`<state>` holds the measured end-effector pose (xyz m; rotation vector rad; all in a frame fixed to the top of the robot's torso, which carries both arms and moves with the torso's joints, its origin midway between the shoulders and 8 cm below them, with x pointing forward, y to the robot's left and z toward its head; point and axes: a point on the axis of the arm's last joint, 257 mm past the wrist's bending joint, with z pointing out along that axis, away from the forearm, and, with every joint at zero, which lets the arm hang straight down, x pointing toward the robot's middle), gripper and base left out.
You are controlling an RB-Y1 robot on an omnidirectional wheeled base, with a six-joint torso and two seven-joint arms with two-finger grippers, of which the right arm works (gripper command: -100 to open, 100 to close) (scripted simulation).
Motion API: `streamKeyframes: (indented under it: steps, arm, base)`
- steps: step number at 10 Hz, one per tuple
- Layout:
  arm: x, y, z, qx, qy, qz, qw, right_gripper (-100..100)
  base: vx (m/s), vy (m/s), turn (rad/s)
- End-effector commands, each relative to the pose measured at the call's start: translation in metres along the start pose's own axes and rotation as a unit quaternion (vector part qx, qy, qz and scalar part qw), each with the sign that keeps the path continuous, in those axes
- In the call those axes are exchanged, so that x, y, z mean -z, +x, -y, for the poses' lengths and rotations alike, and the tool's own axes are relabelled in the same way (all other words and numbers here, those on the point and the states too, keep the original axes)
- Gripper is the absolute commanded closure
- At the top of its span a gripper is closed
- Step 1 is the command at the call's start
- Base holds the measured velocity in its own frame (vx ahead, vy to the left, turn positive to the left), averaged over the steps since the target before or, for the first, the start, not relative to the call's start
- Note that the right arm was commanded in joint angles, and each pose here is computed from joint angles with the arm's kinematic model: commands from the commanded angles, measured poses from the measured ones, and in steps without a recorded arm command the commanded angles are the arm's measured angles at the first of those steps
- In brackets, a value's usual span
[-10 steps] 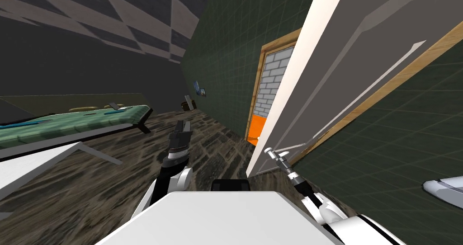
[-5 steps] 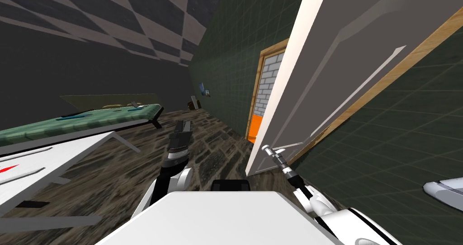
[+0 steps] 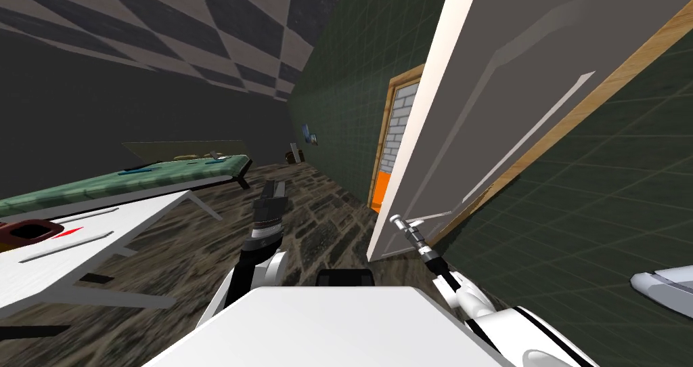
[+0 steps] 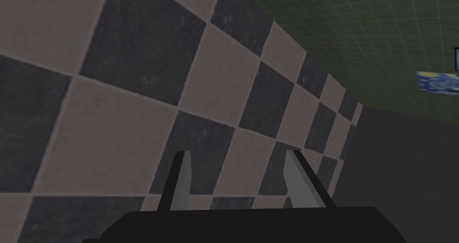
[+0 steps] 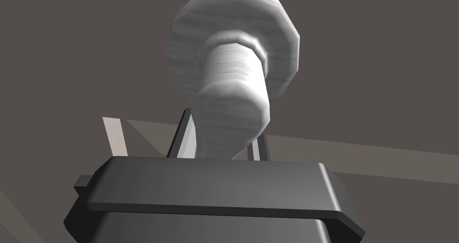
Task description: Pull the door open
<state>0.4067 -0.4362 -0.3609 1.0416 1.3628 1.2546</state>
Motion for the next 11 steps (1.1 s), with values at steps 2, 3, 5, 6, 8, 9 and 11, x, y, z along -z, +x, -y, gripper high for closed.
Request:
streamKeyframes:
  steps: [2,3,5,6,8,9,11]
  arm:
    - [-0.0180,0.007,0.000,0.001,0.000,0.005,1.0000,100]
    - [-0.0180,0.007,0.000,0.001,0.000,0.005,1.0000,100]
    - [-0.0303,0.011,0.000,0.001,0.000,0.009,1.0000,100]
    - [-0.0343,0.012,-0.001,0.001,0.001,0.011,0.9999,100]
    - [-0.0499,0.017,-0.002,0.001,0.001,0.016,0.9999,100]
    - [-0.0536,0.018,-0.003,0.001,0.002,0.017,0.9999,100]
    - [-0.0641,0.021,-0.004,0.001,0.002,0.020,0.9998,100]
  base:
    - [-0.170,-0.099,0.150]
    - [-0.123,-0.074,0.071]
    - [-0.087,-0.044,0.054]
    - [-0.176,-0.115,0.171]
    - [-0.197,-0.116,0.166]
    - [-0.180,-0.073,0.089]
    - [-0.118,-0.053,0.054]
